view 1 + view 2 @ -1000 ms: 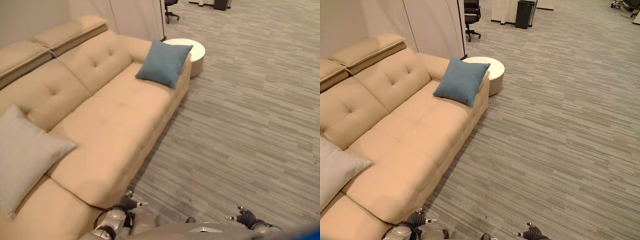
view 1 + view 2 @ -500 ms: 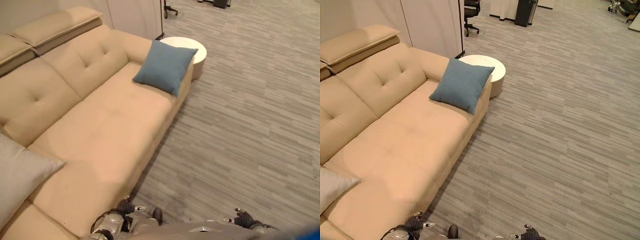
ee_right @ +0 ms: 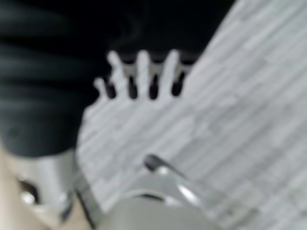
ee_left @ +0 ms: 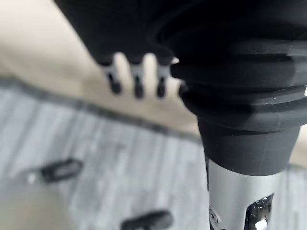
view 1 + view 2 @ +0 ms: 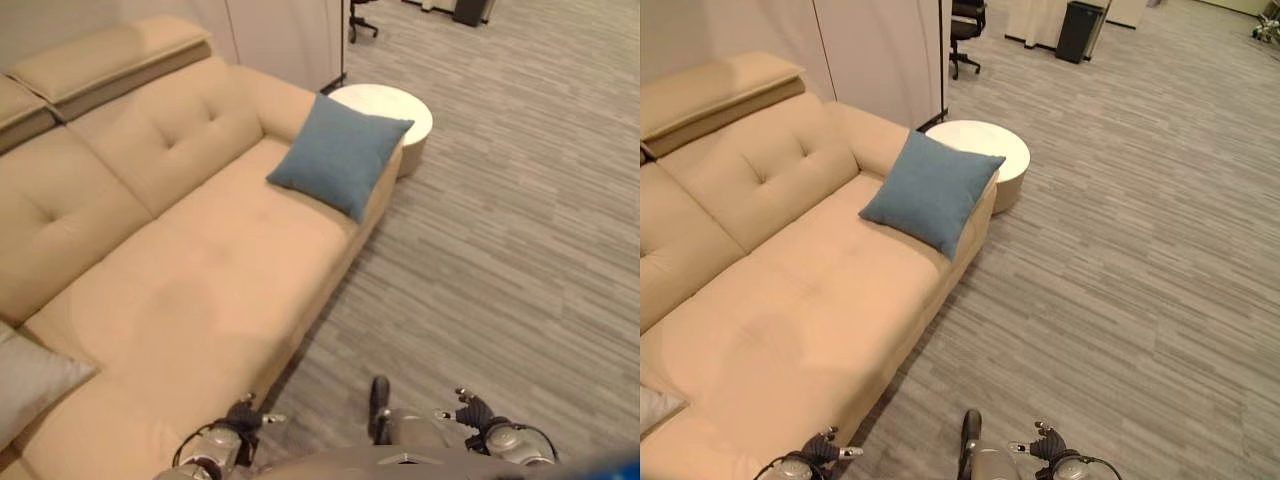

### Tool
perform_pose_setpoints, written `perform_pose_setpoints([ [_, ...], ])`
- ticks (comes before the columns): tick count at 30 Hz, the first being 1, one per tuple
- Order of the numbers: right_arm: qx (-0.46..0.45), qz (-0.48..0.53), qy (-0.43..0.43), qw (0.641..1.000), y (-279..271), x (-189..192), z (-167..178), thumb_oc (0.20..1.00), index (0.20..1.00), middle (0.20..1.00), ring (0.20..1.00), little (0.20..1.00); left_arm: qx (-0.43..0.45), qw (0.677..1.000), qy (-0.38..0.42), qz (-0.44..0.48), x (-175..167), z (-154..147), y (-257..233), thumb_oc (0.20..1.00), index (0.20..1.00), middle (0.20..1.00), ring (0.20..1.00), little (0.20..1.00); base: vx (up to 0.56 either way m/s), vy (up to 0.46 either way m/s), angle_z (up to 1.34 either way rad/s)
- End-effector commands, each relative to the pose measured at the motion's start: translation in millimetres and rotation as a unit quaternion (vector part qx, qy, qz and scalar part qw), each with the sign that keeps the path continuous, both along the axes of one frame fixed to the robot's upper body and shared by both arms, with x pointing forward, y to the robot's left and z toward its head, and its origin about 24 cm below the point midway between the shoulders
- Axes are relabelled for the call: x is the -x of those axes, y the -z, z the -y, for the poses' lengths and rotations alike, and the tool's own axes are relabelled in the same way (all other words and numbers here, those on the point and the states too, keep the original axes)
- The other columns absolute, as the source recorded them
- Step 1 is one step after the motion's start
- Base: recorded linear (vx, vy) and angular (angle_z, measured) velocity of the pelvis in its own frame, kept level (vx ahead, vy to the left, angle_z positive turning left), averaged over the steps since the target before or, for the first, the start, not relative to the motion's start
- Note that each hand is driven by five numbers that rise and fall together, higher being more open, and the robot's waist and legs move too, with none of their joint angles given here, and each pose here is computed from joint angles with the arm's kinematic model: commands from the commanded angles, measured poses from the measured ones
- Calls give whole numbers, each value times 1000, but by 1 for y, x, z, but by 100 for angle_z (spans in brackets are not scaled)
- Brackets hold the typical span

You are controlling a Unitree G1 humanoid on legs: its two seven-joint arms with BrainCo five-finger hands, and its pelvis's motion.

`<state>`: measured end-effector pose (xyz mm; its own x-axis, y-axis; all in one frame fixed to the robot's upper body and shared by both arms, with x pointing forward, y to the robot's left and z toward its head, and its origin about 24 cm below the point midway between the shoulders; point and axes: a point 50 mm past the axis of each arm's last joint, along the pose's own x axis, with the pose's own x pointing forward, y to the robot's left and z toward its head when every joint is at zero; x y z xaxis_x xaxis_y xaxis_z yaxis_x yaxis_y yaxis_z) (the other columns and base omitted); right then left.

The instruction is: Pick up all the scattered cushions and arrange them neatly on the sofa.

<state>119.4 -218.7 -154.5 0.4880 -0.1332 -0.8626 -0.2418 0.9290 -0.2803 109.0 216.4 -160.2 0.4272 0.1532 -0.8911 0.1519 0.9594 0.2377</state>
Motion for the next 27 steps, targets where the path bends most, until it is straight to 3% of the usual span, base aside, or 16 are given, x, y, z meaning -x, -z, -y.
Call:
perform_pose_setpoints([
  [1, 4, 5, 11, 1000, 0, 3, 5, 1000, 1000, 1000, 1000, 1000, 1, 1000, -14, 21, -9, -1, -3, 1000, 1000, 1000, 1000, 1000, 123, -252, 27],
  [10, 14, -10, 8, 1000, 1, 10, 10, 1000, 1000, 1000, 1000, 1000, 9, 999, 7, 30, -15, 8, -4, 1000, 1000, 1000, 1000, 1000, 146, -125, 30],
  [20, 10, -7, -17, 1000, 2, 6, 1, 1000, 1000, 1000, 1000, 1000, 15, 999, -52, 4, 8, 0, 2, 1000, 1000, 1000, 1000, 1000, 246, 54, -12],
  [27, 0, 17, -25, 1000, -3, -11, -6, 1000, 1000, 1000, 1000, 1000, 5, 999, -30, 19, -8, -4, -3, 1000, 1000, 1000, 1000, 1000, 176, 85, 0],
])
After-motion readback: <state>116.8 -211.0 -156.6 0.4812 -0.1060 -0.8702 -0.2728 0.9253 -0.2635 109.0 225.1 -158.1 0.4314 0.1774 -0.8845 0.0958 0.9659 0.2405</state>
